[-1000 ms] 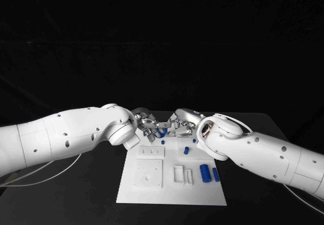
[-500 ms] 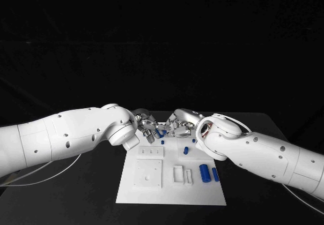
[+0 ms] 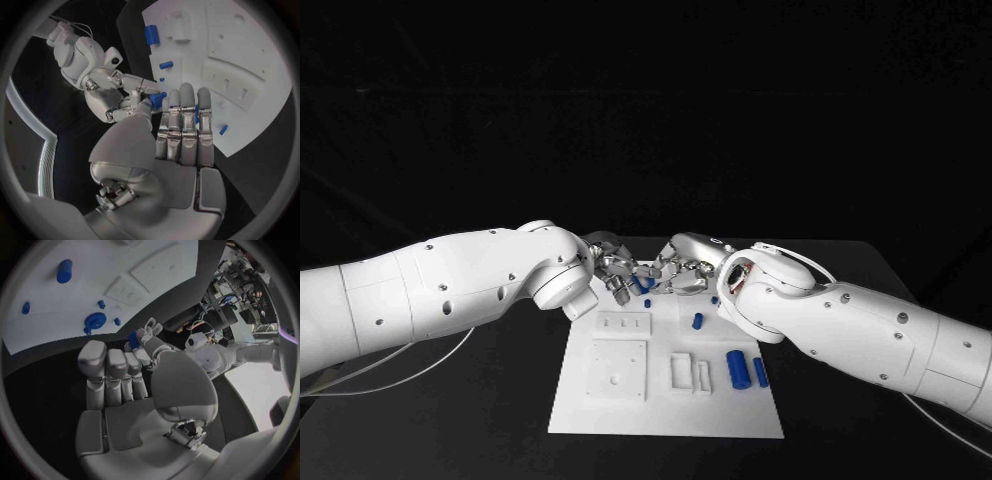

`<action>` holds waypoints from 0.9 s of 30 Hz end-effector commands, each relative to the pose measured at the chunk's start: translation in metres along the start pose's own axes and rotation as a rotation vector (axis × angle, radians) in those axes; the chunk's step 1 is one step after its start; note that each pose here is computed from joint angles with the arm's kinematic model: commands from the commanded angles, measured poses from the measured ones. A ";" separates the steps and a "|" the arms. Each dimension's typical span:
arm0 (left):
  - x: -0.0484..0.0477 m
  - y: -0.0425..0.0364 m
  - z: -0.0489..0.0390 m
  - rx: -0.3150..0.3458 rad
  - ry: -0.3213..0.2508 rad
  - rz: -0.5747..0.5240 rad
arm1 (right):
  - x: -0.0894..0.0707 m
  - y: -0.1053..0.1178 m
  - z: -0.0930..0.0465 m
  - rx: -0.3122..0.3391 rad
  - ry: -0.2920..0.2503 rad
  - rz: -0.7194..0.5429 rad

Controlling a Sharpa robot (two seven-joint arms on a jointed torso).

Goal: Assemble the parts on the task board

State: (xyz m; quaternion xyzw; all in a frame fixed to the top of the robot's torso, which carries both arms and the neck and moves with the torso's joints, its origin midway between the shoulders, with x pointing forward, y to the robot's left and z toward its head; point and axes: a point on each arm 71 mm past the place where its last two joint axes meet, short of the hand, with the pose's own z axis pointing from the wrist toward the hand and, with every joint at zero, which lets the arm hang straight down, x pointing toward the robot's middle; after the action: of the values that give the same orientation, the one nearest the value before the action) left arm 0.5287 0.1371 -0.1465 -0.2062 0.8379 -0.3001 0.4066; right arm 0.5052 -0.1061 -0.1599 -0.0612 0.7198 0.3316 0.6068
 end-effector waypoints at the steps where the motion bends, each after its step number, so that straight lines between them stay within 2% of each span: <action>1: 0.0018 -0.0030 0.0004 0.001 0.018 0.011 | 0.001 0.003 0.000 -0.012 0.009 -0.013; 27: 0.0060 -0.0013 0.0015 -0.029 0.076 0.029 | 0.001 0.005 0.001 -0.013 0.012 -0.014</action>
State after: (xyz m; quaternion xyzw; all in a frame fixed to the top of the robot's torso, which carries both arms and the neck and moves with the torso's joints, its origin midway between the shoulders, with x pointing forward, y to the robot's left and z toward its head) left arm 0.5291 0.1350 -0.1478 -0.1987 0.8497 -0.2922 0.3914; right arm 0.5040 -0.1047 -0.1622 -0.0642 0.7253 0.3269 0.6024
